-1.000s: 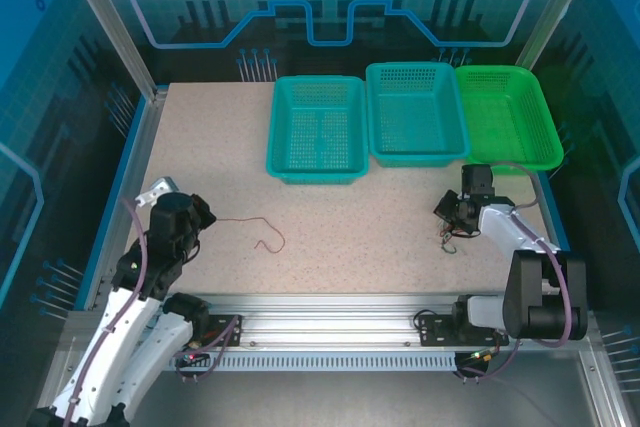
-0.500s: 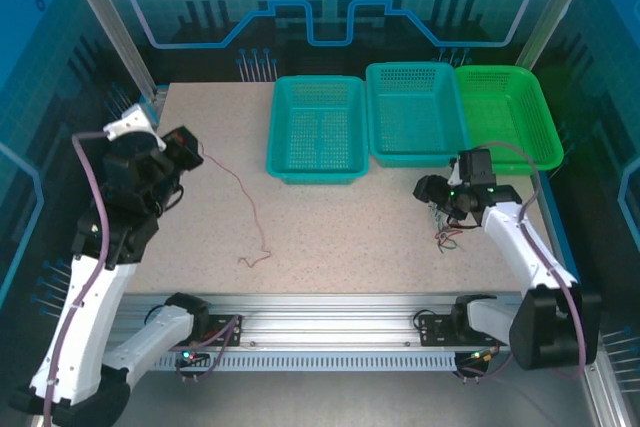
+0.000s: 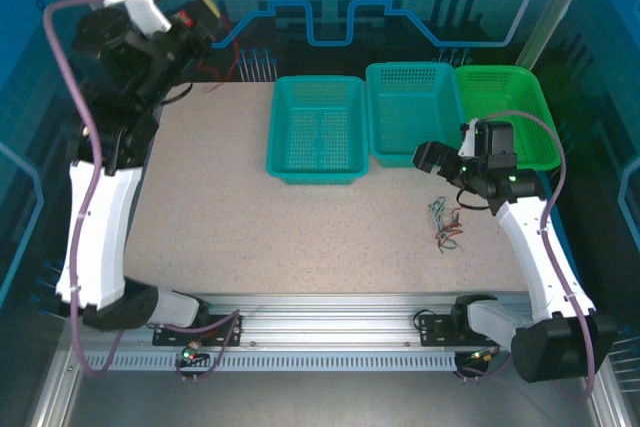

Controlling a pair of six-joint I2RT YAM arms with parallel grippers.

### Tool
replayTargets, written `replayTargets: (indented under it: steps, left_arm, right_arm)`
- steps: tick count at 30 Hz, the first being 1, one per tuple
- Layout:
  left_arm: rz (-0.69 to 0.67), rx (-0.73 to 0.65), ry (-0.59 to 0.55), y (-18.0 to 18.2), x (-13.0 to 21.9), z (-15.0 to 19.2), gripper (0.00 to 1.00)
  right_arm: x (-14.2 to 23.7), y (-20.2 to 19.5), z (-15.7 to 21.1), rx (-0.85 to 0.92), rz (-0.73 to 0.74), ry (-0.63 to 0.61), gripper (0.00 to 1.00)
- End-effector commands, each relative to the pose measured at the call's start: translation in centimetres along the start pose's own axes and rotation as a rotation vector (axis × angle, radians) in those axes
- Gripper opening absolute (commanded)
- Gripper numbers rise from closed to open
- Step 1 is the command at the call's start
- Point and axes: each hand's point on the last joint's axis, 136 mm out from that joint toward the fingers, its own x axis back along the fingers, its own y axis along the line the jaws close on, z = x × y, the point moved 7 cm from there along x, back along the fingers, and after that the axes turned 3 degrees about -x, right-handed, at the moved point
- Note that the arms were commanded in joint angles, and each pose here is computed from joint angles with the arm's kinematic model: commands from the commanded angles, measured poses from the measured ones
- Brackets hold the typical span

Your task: Untangle the cables

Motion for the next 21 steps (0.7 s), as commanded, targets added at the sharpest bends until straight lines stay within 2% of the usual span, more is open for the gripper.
replayTargets:
  steps: [1,3,5,9,12,17,21]
  left_arm:
    - [0.190,-0.065,-0.005,-1.6,-3.1,-0.5,0.00]
    - [0.292,-0.019,0.034,-2.2,-5.4,0.2,0.00]
    - [0.323,0.031,0.073,-1.6,-7.8,1.6,0.00]
    - [0.232,0.061,0.172,1.5,-11.7,5.9,0.00]
    - [0.148,0.085,0.240,4.6,-13.7,10.5,0.00]
    - [0.080,0.181,0.403,8.8,-15.4,19.1,0.00]
    - [0.012,0.216,0.503,10.9,-15.4,24.4,0.00]
  right_arm:
    - [0.6,0.3,-0.1,0.007,0.020,0.005,1.00]
    - [0.7,0.0,-0.1,0.005,0.035,0.004,1.00]
    - [0.6,-0.3,0.0,-0.004,0.047,0.005,1.00]
    - [0.9,-0.6,0.3,-0.017,0.047,0.012,1.00]
    - [1.4,-0.9,0.7,-0.015,0.053,0.009,1.00]
    - [2.1,-1.2,1.1,-0.024,0.054,-0.002,1.00]
    - [2.3,-1.5,1.4,-0.037,0.057,-0.002,1.00]
